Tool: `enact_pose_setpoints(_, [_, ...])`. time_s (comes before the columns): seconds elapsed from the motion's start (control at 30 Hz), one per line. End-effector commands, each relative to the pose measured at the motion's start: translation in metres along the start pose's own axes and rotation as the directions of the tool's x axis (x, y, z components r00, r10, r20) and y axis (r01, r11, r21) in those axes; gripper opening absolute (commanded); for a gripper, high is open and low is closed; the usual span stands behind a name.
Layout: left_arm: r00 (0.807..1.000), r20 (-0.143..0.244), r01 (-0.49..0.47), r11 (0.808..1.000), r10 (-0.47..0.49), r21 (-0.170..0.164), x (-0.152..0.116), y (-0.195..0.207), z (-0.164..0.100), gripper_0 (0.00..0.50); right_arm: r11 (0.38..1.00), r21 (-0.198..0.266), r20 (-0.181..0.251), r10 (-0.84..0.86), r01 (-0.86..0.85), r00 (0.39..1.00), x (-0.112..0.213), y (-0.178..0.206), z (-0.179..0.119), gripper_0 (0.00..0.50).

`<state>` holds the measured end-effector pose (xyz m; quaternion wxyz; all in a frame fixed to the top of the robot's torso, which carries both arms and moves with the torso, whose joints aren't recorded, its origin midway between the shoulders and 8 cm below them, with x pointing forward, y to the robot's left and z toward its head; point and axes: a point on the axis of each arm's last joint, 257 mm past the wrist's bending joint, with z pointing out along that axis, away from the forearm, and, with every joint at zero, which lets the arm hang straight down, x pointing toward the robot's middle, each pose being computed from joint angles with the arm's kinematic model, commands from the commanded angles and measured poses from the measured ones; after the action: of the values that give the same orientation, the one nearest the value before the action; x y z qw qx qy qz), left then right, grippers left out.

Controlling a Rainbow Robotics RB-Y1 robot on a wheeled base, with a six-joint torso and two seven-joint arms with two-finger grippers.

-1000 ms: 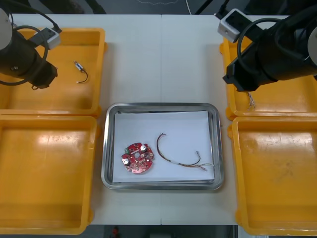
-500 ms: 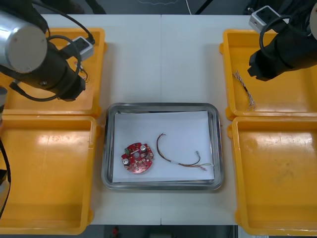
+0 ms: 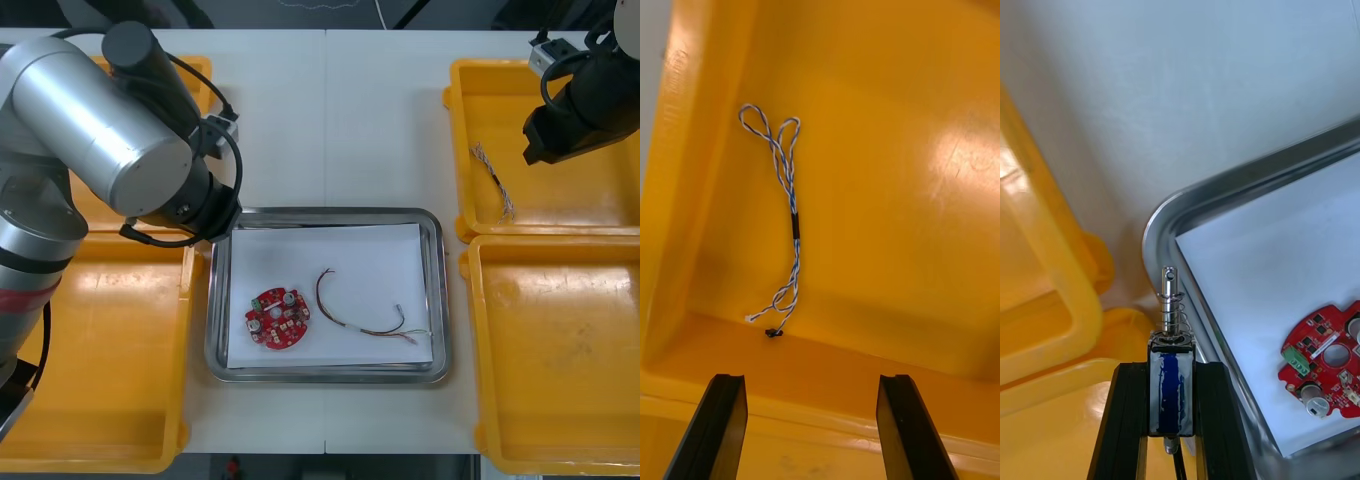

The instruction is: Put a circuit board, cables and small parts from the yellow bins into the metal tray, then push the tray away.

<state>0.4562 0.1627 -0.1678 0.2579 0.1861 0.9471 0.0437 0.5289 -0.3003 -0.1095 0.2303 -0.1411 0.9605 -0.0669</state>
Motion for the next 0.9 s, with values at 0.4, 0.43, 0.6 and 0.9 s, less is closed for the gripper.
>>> enact_pose_setpoints(0.4, [0.991, -0.056, 0.12, 0.993, -0.119, 0.009, 0.016, -0.044, 0.056, 0.003, 0.997, 0.012, 0.055, 0.074, -0.075, 0.996, -0.037, -0.003, 0.019, 0.5])
enact_pose_setpoints(0.43, [0.99, -0.057, 0.127, 0.992, -0.126, 0.013, 0.015, -0.046, 0.06, 0.0, 0.997, 0.014, 0.057, 0.075, -0.076, 0.996, -0.037, -0.003, 0.022, 0.5])
enact_pose_setpoints(0.6, [0.99, -0.044, 0.135, 0.991, -0.134, 0.011, 0.014, -0.051, 0.075, 0.0, 0.996, -0.001, 0.07, 0.089, -0.089, 0.994, -0.043, -0.002, 0.036, 0.5])
enact_pose_setpoints(0.9, [0.988, -0.047, 0.147, 0.989, -0.147, 0.001, 0.02, -0.057, 0.086, 0.012, 0.992, -0.041, 0.051, 0.121, -0.119, 0.991, -0.039, 0.005, 0.069, 0.5])
